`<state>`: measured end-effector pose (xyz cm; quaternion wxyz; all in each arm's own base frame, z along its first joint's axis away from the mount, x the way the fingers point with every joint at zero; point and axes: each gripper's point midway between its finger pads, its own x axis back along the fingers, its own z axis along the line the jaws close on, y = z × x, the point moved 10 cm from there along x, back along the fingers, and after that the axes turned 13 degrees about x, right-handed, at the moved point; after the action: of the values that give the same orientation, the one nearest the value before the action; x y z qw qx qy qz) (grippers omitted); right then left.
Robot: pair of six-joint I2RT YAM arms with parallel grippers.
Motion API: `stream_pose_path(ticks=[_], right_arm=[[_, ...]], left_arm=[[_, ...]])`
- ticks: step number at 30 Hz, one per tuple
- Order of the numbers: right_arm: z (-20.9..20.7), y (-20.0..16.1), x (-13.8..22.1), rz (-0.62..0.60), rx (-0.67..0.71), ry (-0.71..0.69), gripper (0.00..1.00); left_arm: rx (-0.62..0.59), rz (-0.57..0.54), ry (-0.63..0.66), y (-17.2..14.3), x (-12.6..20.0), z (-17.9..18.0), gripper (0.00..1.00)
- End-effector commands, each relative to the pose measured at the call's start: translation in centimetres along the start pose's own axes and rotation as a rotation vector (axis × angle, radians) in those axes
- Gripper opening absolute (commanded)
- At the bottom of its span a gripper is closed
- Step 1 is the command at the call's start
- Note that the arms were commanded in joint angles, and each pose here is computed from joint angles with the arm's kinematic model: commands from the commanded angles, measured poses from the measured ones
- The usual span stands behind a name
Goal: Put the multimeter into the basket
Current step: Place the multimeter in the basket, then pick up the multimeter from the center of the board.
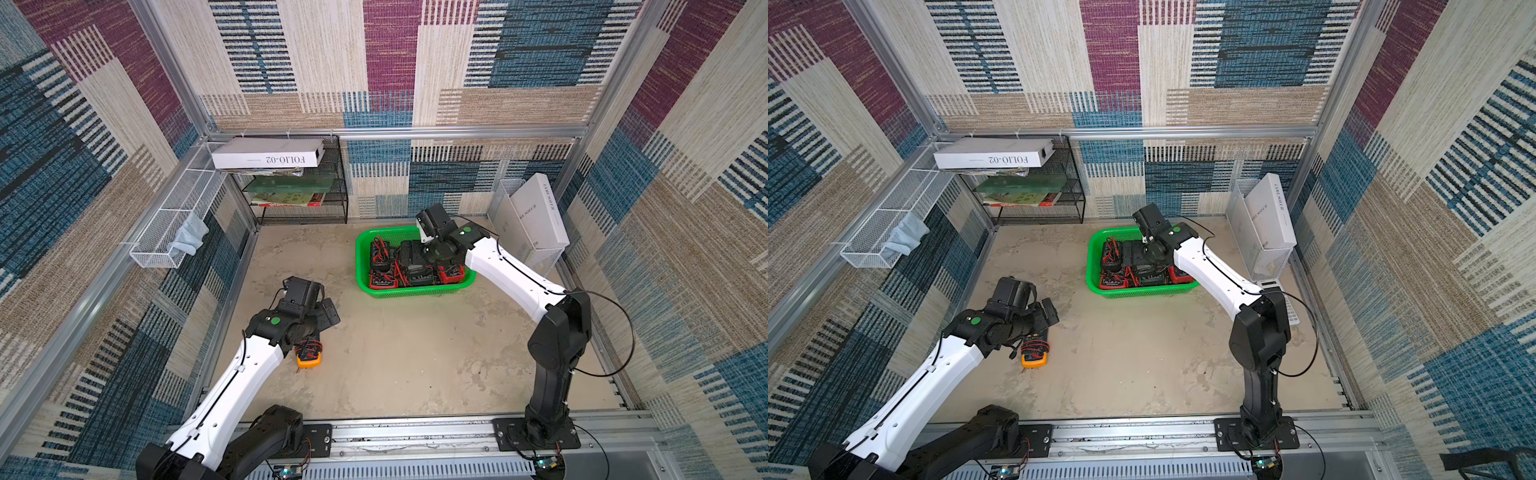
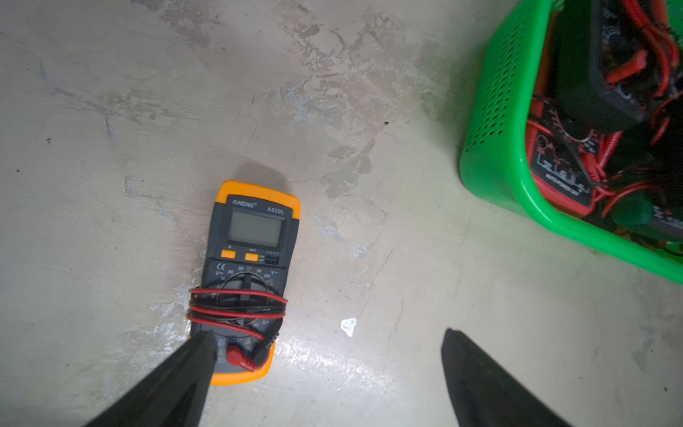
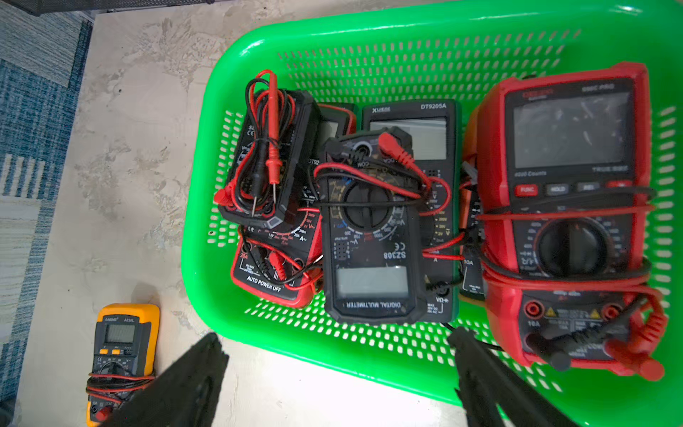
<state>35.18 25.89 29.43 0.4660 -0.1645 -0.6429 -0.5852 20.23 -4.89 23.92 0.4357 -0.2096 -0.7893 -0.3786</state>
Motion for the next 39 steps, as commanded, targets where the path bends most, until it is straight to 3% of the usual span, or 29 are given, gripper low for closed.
stream_pose_path(ticks=[1, 9, 20, 39], right_arm=[[0.6, 0.0, 1.4, -0.056, -0.003, 0.031, 1.0], [2.9, -3.9, 4.0, -0.115, -0.012, 0.107, 1.0], [6.5, -9.4, 3.8, -0.072, 0.0, 0.132, 0.99], [8.7, -11.4, 3.5, -0.058, 0.005, 0.147, 1.0]], left_arm=[[0.008, -0.037, 0.044, 0.1, -0.6, 0.8, 1.0], [0.049, -0.019, 0.124, 0.2, -2.5, 2.5, 1.0], [0.086, 0.018, 0.162, 0.0, -4.4, 4.2, 1.0], [0.063, 0.164, 0.248, -0.9, -7.6, 4.4, 1.0]])
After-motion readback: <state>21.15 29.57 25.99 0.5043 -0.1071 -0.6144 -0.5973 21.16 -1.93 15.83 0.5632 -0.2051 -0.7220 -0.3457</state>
